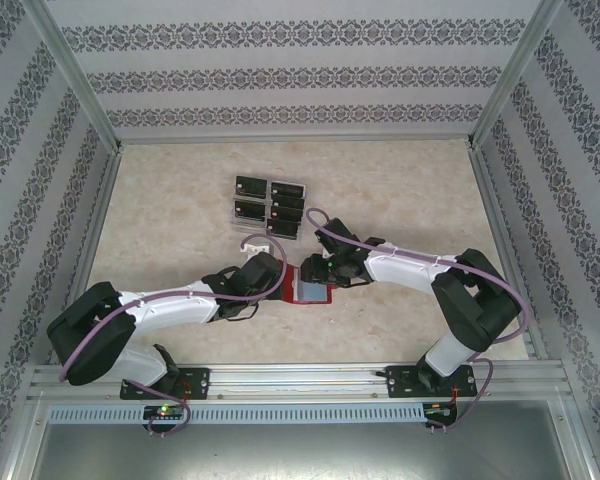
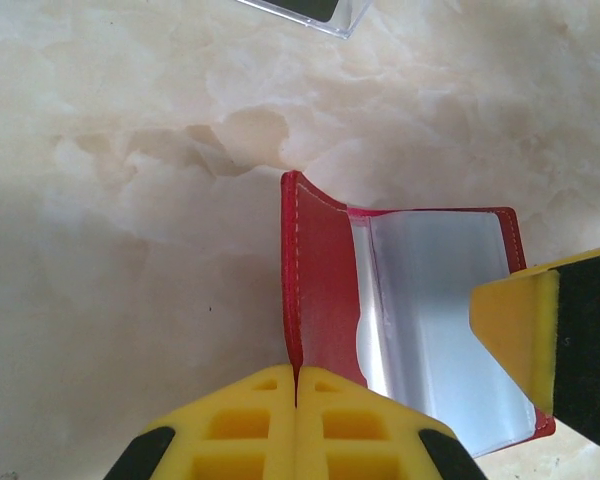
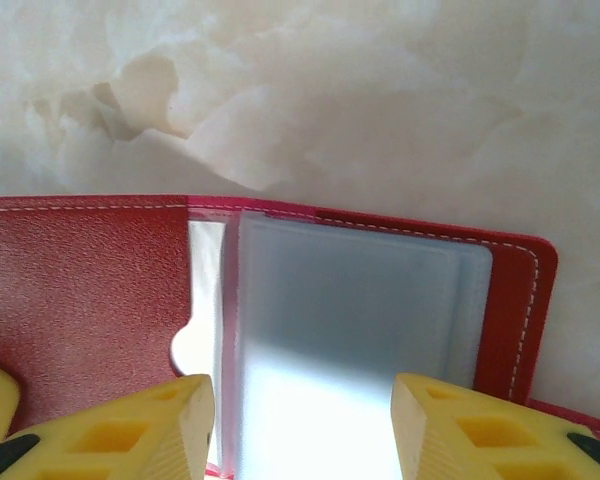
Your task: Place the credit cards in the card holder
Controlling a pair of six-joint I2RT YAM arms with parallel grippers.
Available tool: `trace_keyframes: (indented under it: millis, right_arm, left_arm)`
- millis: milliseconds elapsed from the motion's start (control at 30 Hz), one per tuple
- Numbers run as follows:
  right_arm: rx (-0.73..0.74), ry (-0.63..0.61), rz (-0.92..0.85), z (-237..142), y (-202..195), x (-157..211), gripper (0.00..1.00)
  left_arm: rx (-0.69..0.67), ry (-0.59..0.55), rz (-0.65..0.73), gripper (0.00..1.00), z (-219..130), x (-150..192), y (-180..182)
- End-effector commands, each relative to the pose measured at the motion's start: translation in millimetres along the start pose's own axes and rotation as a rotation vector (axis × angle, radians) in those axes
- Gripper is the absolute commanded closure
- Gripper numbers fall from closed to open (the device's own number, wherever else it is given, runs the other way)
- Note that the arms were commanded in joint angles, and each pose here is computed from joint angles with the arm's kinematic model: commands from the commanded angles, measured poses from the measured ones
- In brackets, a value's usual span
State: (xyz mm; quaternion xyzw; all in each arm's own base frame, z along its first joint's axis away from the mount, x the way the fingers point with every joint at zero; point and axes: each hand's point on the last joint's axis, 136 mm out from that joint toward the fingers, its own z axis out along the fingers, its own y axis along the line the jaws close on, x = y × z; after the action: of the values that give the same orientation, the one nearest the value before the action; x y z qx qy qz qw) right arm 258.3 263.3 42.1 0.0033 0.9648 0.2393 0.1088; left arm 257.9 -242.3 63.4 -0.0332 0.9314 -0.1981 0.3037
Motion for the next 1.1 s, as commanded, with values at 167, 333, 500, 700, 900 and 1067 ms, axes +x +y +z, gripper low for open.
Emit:
trace_keyframes:
  millis: [167,333,500,700,900,1067]
  right_arm:
    - [0.003,0.056,-0.012,19.3,0.9,8.7,0.49]
    - [-0.059,0.091,0.006,27.2,11.7,13.8,0.49]
    - [-0.154,0.11,0.032,26.9,32.3,14.5,0.49]
    - [-0.237,0.123,0.062,26.7,51.7,13.2,0.49]
    - [-0.232,0.129,0.059,27.5,57.1,13.3,0.49]
    - [-0.218,0.132,0.057,28.9,56.6,15.0,0.49]
  left_arm:
    - [-0.003,-0.03,-0.032,1.0,3.9,0.7,6.9]
    - [-0.009,-0.024,-0.032,1.0,7.7,4.6,10.0]
    - [-0.016,-0.024,-0.036,1.0,10.1,8.8,15.2]
    - [-0.038,-0.016,-0.041,1.0,11.2,13.1,24.3]
    - [-0.054,-0.019,-0.046,0.6,8.5,14.6,31.1]
    - [-0.069,-0.039,-0.056,0.39,2.3,13.9,39.0]
